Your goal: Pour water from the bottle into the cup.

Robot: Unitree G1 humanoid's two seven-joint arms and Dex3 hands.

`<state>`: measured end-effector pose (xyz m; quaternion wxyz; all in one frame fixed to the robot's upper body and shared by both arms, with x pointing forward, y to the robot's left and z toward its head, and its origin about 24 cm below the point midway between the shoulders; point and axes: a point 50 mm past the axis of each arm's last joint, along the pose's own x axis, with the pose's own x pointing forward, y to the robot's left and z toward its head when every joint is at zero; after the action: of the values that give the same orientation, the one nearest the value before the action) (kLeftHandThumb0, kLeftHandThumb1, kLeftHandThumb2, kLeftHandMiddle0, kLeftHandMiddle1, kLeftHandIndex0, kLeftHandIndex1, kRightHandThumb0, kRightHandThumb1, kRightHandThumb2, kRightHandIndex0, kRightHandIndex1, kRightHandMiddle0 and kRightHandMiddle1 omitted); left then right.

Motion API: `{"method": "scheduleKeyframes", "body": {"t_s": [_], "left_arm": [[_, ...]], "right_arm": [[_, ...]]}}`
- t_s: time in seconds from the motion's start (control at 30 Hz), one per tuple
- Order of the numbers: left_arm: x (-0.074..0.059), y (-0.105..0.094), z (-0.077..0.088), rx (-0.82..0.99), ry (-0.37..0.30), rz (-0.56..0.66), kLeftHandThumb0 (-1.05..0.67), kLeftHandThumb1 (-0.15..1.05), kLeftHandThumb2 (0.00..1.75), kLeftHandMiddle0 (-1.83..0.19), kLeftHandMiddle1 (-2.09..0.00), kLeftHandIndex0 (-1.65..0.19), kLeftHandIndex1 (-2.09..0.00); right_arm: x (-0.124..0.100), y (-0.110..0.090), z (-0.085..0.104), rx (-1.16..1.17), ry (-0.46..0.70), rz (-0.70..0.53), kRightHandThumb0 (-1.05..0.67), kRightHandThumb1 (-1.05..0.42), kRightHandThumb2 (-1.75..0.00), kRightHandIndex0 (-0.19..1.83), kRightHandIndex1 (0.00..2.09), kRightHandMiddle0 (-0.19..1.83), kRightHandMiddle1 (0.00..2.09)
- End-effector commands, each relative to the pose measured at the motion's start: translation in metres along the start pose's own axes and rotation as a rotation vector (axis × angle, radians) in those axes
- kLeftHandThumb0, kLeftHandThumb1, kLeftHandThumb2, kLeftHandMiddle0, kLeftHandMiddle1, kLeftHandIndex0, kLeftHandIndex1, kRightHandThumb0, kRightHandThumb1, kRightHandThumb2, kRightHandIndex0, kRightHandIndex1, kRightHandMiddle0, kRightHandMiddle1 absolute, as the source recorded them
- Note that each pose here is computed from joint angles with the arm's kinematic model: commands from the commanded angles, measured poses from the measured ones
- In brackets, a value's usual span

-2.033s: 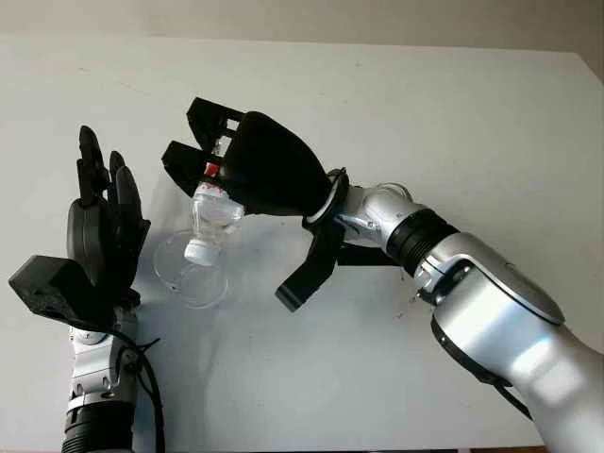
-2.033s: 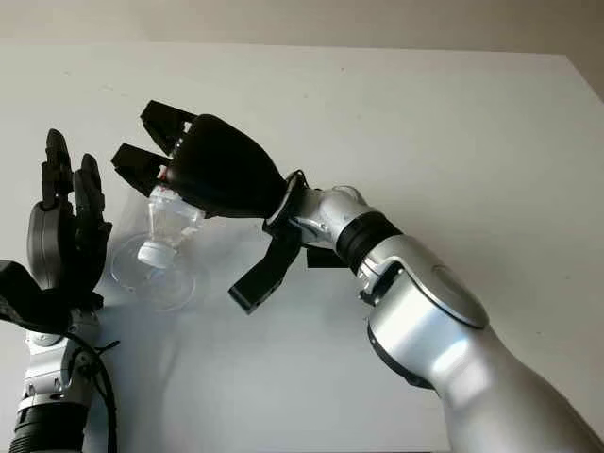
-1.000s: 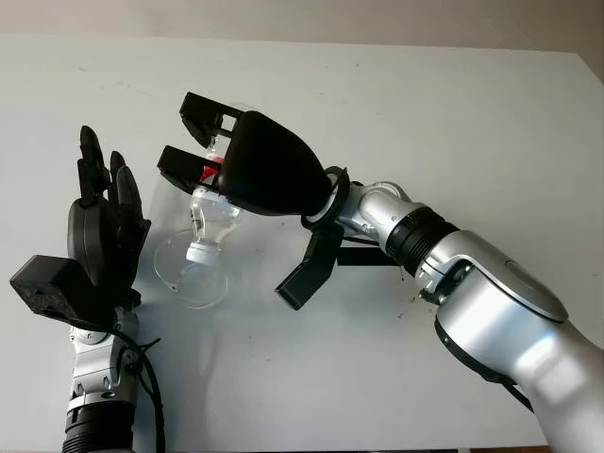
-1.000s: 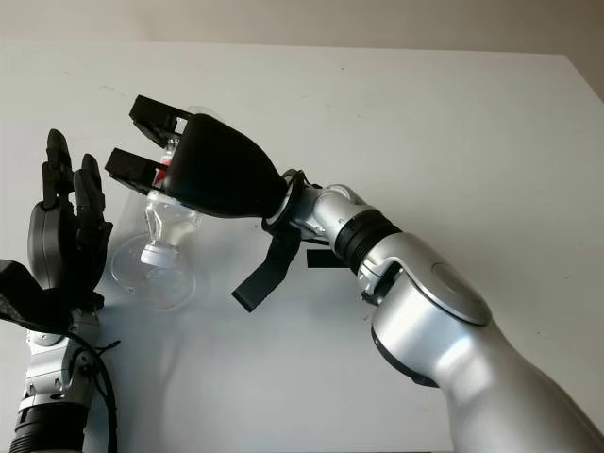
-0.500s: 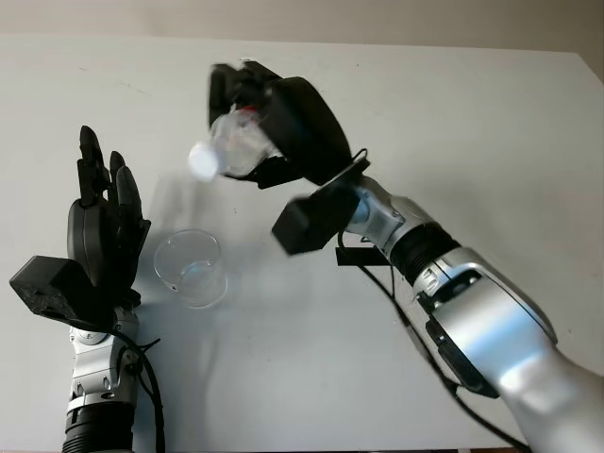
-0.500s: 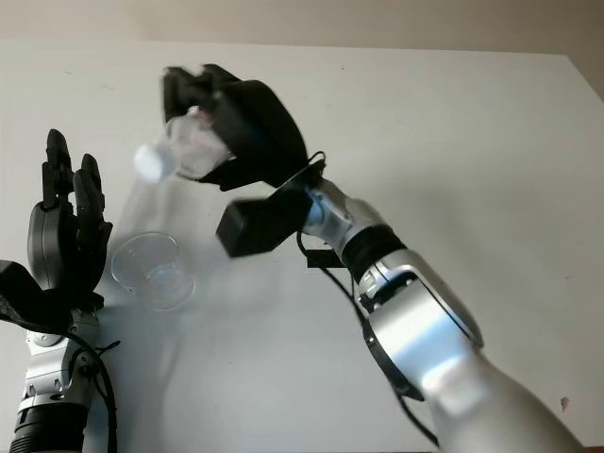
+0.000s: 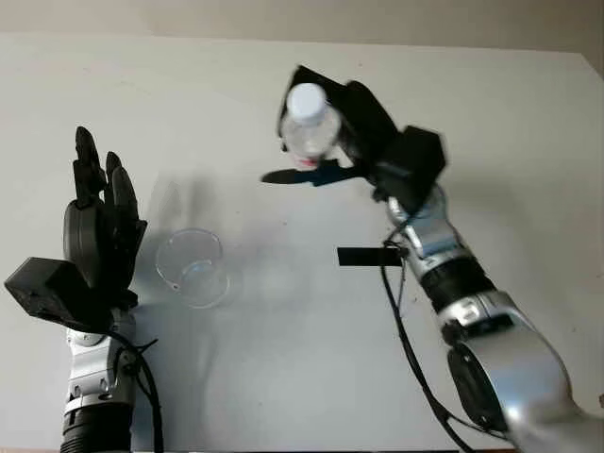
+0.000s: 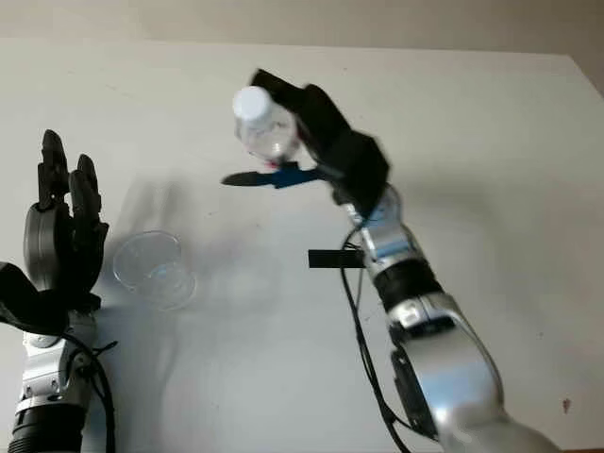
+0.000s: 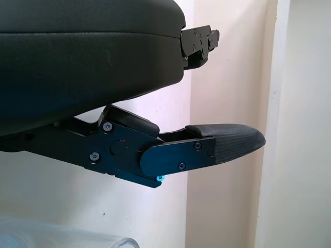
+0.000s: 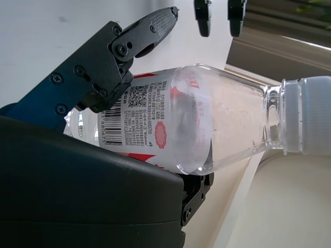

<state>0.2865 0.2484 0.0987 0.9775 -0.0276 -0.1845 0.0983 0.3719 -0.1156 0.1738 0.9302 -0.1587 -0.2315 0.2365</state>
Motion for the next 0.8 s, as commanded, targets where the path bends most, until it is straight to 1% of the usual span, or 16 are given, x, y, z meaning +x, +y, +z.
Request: {"method": "scheduleKeyframes", "body": {"t_s": [0.0,0.07,0.17,0.23,0.33,0.4,0.5,0.63,0.77], "left_arm": [[-0.003,0.003,-0.002,0.006,0.010,0.002,-0.81,1.05,0.59,0.11,-0.05,0.17,-0.04],[-0.003,0.004,-0.003,0.006,0.013,-0.002,-0.80,1.05,0.60,0.11,-0.05,0.18,-0.04],[-0.004,0.005,-0.004,0.004,0.014,-0.006,-0.79,1.05,0.62,0.13,-0.04,0.19,-0.02],[-0.005,0.006,-0.004,0.006,0.015,-0.008,-0.79,1.05,0.62,0.13,-0.05,0.19,-0.01],[-0.005,0.008,-0.004,0.003,0.012,-0.013,-0.78,1.05,0.63,0.14,-0.05,0.19,0.00],[-0.005,0.009,-0.003,0.000,0.010,-0.015,-0.78,1.05,0.63,0.15,-0.05,0.19,0.00],[-0.006,0.009,-0.003,-0.005,0.007,-0.020,-0.77,1.05,0.64,0.16,-0.04,0.19,0.00],[-0.006,0.009,-0.003,-0.007,0.007,-0.021,-0.77,1.05,0.66,0.16,-0.05,0.19,0.00],[-0.006,0.010,-0.003,-0.004,0.006,-0.025,-0.77,1.05,0.66,0.16,-0.05,0.19,0.00]], "right_arm": [[-0.010,-0.011,0.008,-0.021,-0.025,-0.022,-0.14,-1.05,-0.18,0.88,2.09,0.74,2.09],[-0.018,-0.018,0.009,-0.022,-0.005,-0.028,-0.14,-1.05,-0.18,0.84,2.09,0.70,2.09],[-0.030,-0.027,0.008,0.038,0.059,-0.029,-0.14,-1.05,-0.19,0.79,2.09,0.61,2.09],[-0.039,-0.031,0.008,0.092,0.100,-0.025,-0.14,-1.05,-0.20,0.70,2.09,0.47,2.09],[-0.052,-0.034,0.004,0.200,0.145,-0.045,-0.13,-1.05,-0.22,0.60,2.09,0.30,2.09],[-0.058,-0.035,0.003,0.236,0.174,-0.061,-0.14,-1.05,-0.22,0.59,2.09,0.27,2.09],[-0.064,-0.034,0.002,0.221,0.189,-0.085,-0.17,-1.05,-0.20,0.58,2.09,0.26,2.09],[-0.069,-0.031,-0.004,0.233,0.230,-0.108,-0.19,-1.05,-0.21,0.40,2.09,0.06,2.09],[-0.072,-0.027,-0.009,0.270,0.275,-0.120,-0.20,-1.05,-0.19,0.41,2.09,0.05,2.09]]}}
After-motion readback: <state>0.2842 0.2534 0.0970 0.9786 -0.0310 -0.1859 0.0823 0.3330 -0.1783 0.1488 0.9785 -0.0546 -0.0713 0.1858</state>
